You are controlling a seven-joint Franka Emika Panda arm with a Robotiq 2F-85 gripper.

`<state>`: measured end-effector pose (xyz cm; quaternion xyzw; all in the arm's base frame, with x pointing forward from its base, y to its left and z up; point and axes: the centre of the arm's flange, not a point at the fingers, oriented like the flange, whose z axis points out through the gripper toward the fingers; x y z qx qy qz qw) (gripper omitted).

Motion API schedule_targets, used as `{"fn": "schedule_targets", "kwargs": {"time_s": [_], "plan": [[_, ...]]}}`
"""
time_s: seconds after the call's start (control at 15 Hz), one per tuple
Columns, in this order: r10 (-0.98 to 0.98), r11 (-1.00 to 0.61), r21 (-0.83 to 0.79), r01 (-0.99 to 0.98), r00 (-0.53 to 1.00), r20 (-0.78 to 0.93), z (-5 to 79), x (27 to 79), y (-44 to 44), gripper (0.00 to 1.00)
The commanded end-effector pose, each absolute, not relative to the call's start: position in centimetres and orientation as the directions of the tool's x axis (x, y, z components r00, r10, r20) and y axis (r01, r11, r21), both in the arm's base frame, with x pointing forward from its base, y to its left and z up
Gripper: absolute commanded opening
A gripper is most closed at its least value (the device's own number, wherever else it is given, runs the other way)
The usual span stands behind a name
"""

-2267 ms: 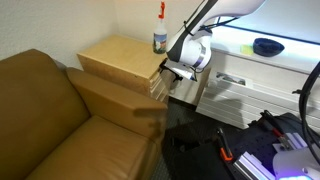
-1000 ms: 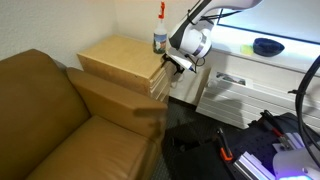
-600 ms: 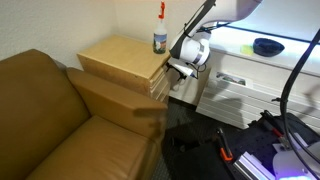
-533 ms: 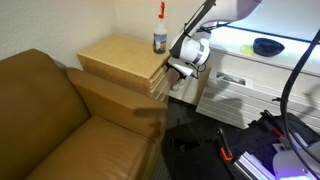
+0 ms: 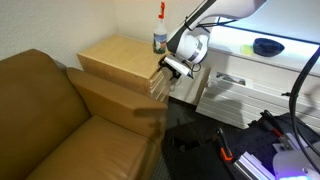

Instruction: Open the top drawer of the cabinet.

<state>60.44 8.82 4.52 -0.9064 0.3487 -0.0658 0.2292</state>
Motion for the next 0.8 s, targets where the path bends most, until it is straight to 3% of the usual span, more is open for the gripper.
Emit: {"fn": "schedule_targets", "kwargs": {"time_s": [0.0,0.6,0.73], "plan": [[-0.670,-0.655,-0.454,-0.604,0.742,-0.022,4.6,61.0,8.5,1.00],[-0.638,-0.671,-0.453,-0.587,0.768,-0.049,3.4,64.1,7.8,1.00],[-0.644,-0.670,-0.454,-0.588,0.764,-0.039,4.0,62.7,7.5,1.00]]}}
